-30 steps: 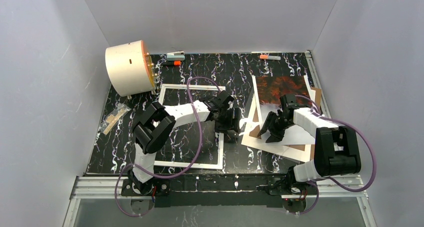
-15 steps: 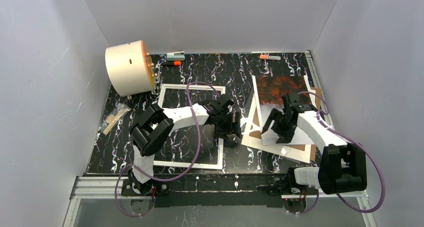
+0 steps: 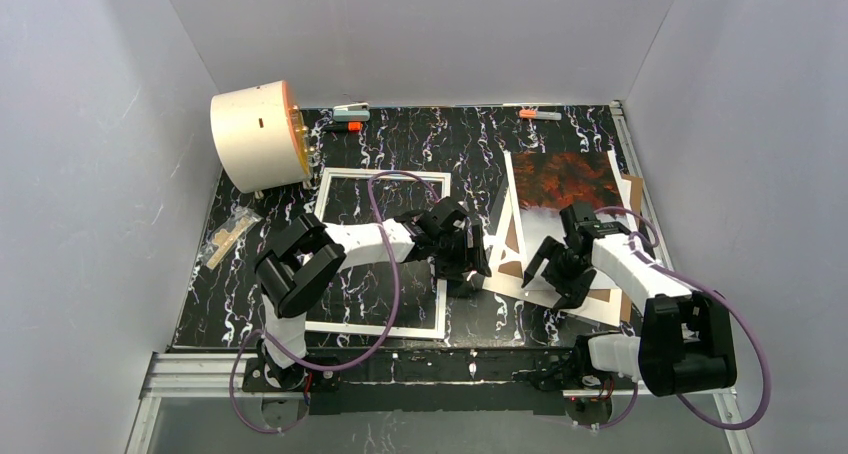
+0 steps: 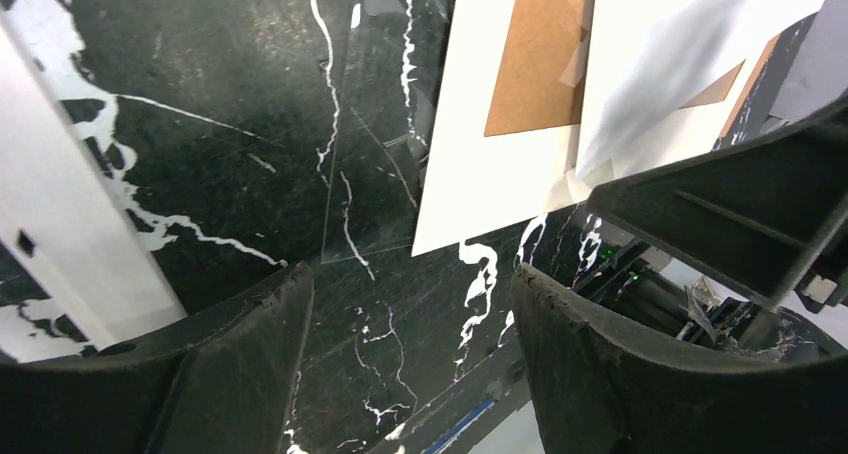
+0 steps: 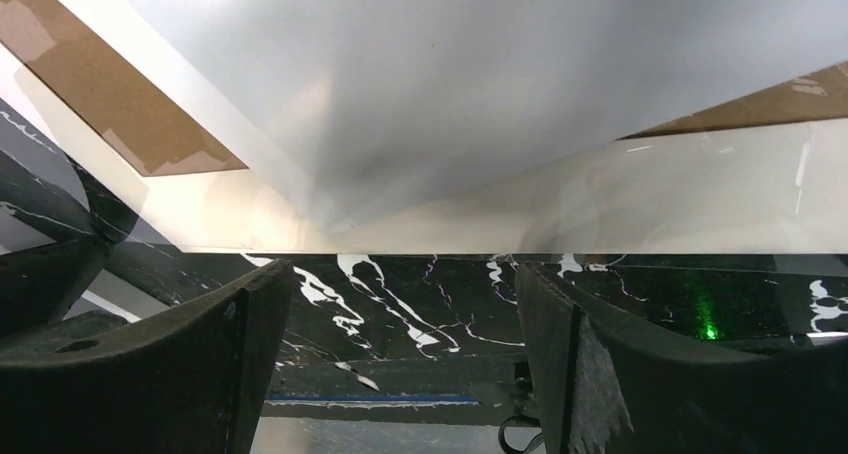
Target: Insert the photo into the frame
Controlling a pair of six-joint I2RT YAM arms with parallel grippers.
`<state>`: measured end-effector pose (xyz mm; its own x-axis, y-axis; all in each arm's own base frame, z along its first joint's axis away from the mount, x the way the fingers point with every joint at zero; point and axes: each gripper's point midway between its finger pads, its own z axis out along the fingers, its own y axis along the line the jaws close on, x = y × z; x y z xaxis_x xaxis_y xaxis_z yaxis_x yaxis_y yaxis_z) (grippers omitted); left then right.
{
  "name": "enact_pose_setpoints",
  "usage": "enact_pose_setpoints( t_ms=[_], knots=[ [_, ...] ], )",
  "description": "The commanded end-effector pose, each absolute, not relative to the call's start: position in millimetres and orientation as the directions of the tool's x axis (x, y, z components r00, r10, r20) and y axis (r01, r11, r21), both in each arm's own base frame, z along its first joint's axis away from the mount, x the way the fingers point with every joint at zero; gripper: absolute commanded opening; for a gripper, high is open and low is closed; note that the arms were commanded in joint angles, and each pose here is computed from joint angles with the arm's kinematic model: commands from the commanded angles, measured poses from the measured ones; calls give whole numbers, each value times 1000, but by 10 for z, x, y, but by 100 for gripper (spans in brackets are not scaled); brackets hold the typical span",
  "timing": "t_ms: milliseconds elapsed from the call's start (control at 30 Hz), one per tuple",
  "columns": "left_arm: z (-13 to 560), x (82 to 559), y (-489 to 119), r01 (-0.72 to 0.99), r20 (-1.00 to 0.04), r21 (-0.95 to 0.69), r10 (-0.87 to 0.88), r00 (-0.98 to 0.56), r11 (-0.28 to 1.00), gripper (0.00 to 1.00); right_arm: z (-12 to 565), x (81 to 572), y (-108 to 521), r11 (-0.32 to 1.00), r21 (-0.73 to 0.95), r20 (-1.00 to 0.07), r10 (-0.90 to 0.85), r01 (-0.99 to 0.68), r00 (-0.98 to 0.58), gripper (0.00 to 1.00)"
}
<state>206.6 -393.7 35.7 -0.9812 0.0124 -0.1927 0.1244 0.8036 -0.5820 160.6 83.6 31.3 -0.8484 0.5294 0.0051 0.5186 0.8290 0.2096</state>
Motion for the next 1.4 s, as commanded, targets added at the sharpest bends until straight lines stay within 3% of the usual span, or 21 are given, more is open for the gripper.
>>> enact_pose_setpoints(
  t_ms=[0, 533, 800, 1133, 1367],
  knots=[
    [-65, 1951, -3705, 98, -177, -475, 14, -984, 874, 71, 255, 1634, 841, 822, 193, 13, 544, 536, -839, 90],
    [31, 1827, -3887, 114, -115, -612, 54, -992, 783, 72, 2, 1452, 925, 807, 179, 124, 549, 563, -826, 87],
    [115, 1904, -3829, 61, -135, -640, -34, -990, 766, 72, -39, 1452, 944, 808, 188, 130, 543, 559, -829, 86],
    [179, 2051, -3569, 99, -260, -545, -56, -964, 833, 73, 432, 1884, 1200, 803, 393, 1, 488, 449, -873, 80],
    [124, 2047, -3647, 88, -233, -560, -55, -971, 824, 72, 395, 2113, 1291, 871, 336, -106, 413, 358, -905, 76]
  ],
)
